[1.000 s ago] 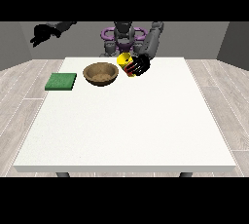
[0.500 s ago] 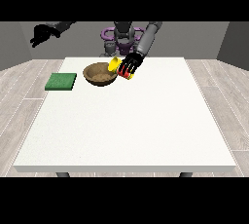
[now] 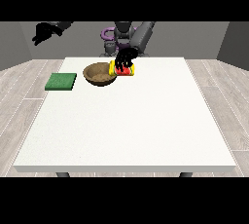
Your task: Pick the cup and pour the ball into the bowl, then pick the bowl and place it on the pad
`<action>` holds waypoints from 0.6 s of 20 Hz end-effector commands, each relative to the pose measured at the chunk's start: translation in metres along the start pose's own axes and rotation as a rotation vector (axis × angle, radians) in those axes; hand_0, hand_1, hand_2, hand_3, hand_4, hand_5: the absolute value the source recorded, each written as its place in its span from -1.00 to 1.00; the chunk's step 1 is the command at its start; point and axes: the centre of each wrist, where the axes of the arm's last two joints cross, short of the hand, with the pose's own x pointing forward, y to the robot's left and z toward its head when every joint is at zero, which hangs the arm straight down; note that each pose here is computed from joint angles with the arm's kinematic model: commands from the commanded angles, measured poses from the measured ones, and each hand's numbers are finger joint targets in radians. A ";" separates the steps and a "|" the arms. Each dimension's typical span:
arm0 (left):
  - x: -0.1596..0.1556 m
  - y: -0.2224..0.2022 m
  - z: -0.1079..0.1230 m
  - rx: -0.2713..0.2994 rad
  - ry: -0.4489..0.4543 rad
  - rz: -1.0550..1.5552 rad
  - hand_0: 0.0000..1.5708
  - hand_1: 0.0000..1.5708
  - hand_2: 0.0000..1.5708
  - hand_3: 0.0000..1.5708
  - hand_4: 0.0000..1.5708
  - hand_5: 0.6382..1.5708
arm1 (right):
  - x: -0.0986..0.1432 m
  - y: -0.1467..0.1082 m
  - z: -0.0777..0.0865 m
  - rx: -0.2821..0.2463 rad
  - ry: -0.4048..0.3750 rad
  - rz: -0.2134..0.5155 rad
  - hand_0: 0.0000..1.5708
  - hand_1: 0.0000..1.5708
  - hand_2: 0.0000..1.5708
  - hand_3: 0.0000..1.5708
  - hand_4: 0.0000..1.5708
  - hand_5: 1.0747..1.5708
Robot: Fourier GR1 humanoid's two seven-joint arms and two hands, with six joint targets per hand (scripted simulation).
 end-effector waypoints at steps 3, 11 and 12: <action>0.027 -0.010 0.013 -0.068 -0.139 -0.218 0.92 0.92 1.00 1.00 0.65 0.63 | -0.001 0.017 -0.010 0.036 0.000 -0.005 -1.00 -1.00 -0.56 -0.20 -0.26 0.98; 0.048 0.004 0.000 -0.085 -0.255 -0.456 0.95 0.95 1.00 1.00 0.92 0.14 | -0.011 0.008 -0.008 0.030 -0.031 -0.016 -1.00 -1.00 -0.56 -0.22 -0.27 0.98; 0.047 -0.001 0.006 -0.068 -0.267 -0.494 0.94 0.94 1.00 1.00 0.90 0.17 | -0.009 0.019 -0.011 0.031 -0.031 -0.021 -1.00 -1.00 -0.57 -0.23 -0.27 0.98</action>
